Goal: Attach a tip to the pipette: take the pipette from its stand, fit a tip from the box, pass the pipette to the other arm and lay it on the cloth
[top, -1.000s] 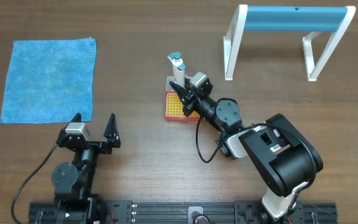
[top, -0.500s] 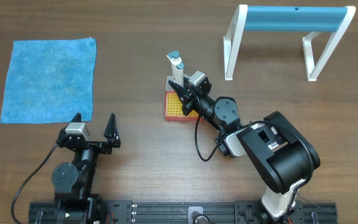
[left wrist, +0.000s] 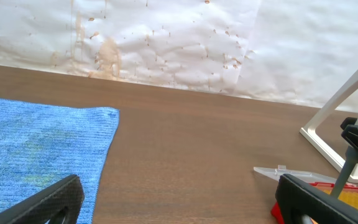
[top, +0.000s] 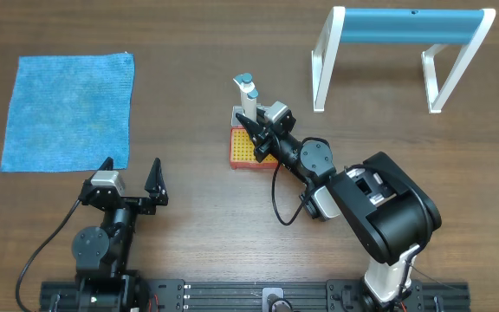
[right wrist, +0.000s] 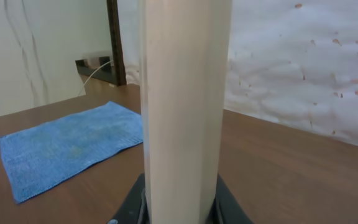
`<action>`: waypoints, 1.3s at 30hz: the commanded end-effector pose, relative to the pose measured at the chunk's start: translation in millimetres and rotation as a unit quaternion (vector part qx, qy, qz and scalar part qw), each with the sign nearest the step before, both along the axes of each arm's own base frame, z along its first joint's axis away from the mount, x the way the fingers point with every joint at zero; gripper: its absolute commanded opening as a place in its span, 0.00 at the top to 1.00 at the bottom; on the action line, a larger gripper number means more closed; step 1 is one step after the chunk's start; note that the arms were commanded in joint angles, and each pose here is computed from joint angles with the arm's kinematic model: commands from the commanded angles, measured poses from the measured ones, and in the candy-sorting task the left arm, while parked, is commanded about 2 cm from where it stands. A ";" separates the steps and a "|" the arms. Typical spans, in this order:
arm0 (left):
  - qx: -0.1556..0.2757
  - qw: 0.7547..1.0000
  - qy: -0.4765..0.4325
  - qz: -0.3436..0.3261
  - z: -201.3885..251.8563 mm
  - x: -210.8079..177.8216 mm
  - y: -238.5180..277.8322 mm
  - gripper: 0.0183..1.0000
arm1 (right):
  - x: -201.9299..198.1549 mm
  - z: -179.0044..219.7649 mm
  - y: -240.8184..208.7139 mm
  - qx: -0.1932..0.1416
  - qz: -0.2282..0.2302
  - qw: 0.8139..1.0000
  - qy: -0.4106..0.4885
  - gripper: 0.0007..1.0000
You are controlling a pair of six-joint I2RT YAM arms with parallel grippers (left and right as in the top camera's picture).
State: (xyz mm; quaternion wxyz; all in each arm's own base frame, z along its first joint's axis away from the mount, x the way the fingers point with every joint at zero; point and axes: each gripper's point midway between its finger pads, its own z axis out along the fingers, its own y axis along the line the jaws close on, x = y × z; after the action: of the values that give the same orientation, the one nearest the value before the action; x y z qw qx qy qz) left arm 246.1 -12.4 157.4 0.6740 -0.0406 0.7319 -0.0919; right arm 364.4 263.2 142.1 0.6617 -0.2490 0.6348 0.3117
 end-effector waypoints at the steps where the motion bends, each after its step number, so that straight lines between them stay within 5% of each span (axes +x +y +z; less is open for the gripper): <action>1: 0.005 1.000 0.002 0.003 -1.6 -0.1 1.6 0.00 | -0.3 31.9 -5.5 0.014 -0.005 1.000 -0.022 0.92; 9: 0.005 1.000 0.002 0.003 -1.6 -0.1 1.6 0.00 | -14.6 136.0 -14.6 0.050 -0.006 0.995 -0.086 0.92; 14: 0.005 1.000 0.002 0.003 -1.6 -0.1 1.6 0.00 | -38.8 144.1 -20.2 -0.028 0.004 0.998 0.053 0.92; 17: 0.005 1.000 0.002 0.003 -1.6 -0.1 1.6 0.00 | -66.8 146.0 -23.7 -0.044 0.018 0.995 0.087 0.92; 24: 0.005 1.000 0.002 0.003 -1.6 -0.1 1.6 0.00 | -136.1 134.0 -9.7 -0.064 0.172 0.972 0.148 0.92; 26: 0.005 1.000 0.002 0.003 -1.6 -0.1 1.6 0.00 | -152.4 136.1 -2.4 -0.044 0.222 0.958 0.177 0.92; 29: 0.005 1.000 0.001 0.011 -1.2 0.1 4.1 0.00 | -154.8 136.1 -1.4 -0.021 0.226 0.950 0.216 0.92; 30: -0.032 0.999 -0.006 -0.016 3.9 -0.5 -6.2 0.00 | -154.8 136.2 -1.4 -0.019 0.226 0.949 0.219 0.91; 32: -0.227 0.964 -0.015 -0.139 32.5 -11.0 -48.4 0.00 | -154.7 135.9 -1.3 -0.016 0.225 0.948 0.225 0.90; 33: -0.381 0.892 0.049 -0.239 43.3 -29.6 -82.0 0.00 | -154.4 137.3 -1.1 -0.001 0.223 0.944 0.244 0.91; 34: -0.484 0.815 0.139 -0.288 40.9 -46.4 -103.4 0.00 | -154.1 138.8 -1.0 0.010 0.221 0.940 0.258 0.91; 38: -0.595 0.749 0.169 -0.240 42.2 -38.9 -94.6 0.00 | -154.1 138.5 -0.9 0.033 0.216 0.930 0.296 0.92; 39: -0.601 0.751 0.145 -0.233 50.0 -35.4 -88.8 0.00 | -154.1 138.5 -0.9 0.038 0.215 0.927 0.304 0.91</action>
State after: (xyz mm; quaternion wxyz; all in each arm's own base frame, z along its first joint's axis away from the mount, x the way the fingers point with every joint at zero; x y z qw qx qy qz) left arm 213.7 -99.3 198.5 0.4391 -0.2027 0.6443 -0.5925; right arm 213.2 260.4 270.5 0.3790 -0.2680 0.7251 0.5087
